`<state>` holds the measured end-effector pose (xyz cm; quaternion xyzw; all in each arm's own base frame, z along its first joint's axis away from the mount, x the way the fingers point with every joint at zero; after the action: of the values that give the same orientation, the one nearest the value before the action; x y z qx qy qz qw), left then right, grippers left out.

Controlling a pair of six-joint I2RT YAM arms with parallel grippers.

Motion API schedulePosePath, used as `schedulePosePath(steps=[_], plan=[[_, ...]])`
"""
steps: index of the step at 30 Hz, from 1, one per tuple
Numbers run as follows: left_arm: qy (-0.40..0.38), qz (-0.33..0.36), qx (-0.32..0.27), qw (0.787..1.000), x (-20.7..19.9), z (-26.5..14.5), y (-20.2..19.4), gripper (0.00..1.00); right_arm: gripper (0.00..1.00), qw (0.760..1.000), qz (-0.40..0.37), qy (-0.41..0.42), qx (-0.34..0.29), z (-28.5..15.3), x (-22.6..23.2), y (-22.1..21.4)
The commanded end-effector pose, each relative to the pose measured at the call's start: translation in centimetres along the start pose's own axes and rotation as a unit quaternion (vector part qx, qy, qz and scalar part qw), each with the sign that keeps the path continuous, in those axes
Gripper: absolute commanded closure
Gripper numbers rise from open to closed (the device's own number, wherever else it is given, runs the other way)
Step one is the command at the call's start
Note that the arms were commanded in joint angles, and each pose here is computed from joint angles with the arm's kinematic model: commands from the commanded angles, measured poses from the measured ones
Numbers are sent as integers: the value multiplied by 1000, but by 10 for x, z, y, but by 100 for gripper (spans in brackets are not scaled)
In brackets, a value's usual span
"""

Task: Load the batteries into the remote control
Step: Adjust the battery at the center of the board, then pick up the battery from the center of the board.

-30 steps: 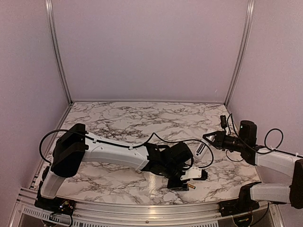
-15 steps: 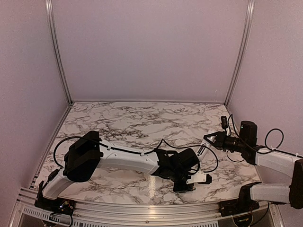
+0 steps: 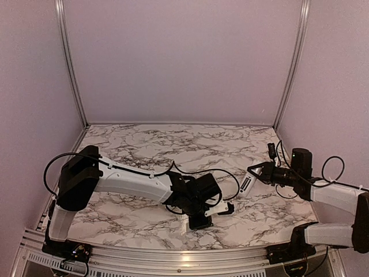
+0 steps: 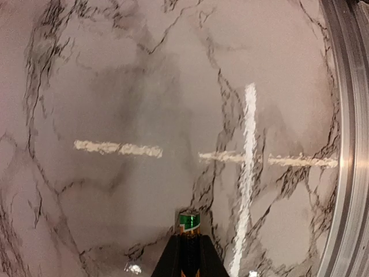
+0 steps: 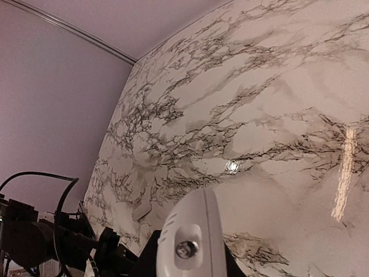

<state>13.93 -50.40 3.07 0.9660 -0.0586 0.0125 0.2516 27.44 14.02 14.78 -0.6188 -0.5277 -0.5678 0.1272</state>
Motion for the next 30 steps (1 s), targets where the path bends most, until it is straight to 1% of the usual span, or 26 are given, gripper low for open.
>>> schedulePosePath(steps=[1,3,5,8,10,15,24,26,27,28,30], plan=[[33,-140,91,985,19,-33,-75,100,100,1000,-15,14,0,1,8,8],[39,-181,113,976,18,-39,-99,100,100,1000,-12,17,2,2,8,7],[46,-210,127,968,17,-40,-114,100,100,1000,-11,20,5,2,9,7],[46,-231,153,960,13,-39,-130,100,100,1000,-11,22,10,4,10,5],[45,-238,170,955,11,-38,-136,99,100,1000,-11,24,13,5,11,4],[43,-245,213,945,9,-37,-147,89,100,999,-13,23,20,10,13,3],[46,-246,265,931,10,-44,-152,80,100,999,-16,17,38,21,14,-1],[45,-244,269,931,10,-44,-153,81,100,999,-16,15,42,23,14,-3],[46,-244,268,931,11,-44,-152,88,100,999,-16,14,44,24,14,-3],[47,-244,264,932,12,-44,-150,93,100,999,-16,15,46,26,14,-4],[45,-246,242,937,14,-45,-142,99,100,999,-16,17,48,28,16,-5]])
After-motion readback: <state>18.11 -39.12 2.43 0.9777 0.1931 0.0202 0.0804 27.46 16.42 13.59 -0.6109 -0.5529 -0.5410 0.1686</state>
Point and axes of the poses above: each gripper's point midway between its finger pads, its own z axis out along the fingers, its own x axis along the line the jaws close on, y = z × x, the point moved 1 cm from there along -z, back along the fingers, and after that the axes turned 9 degrees about z, right-handed, at the moved point
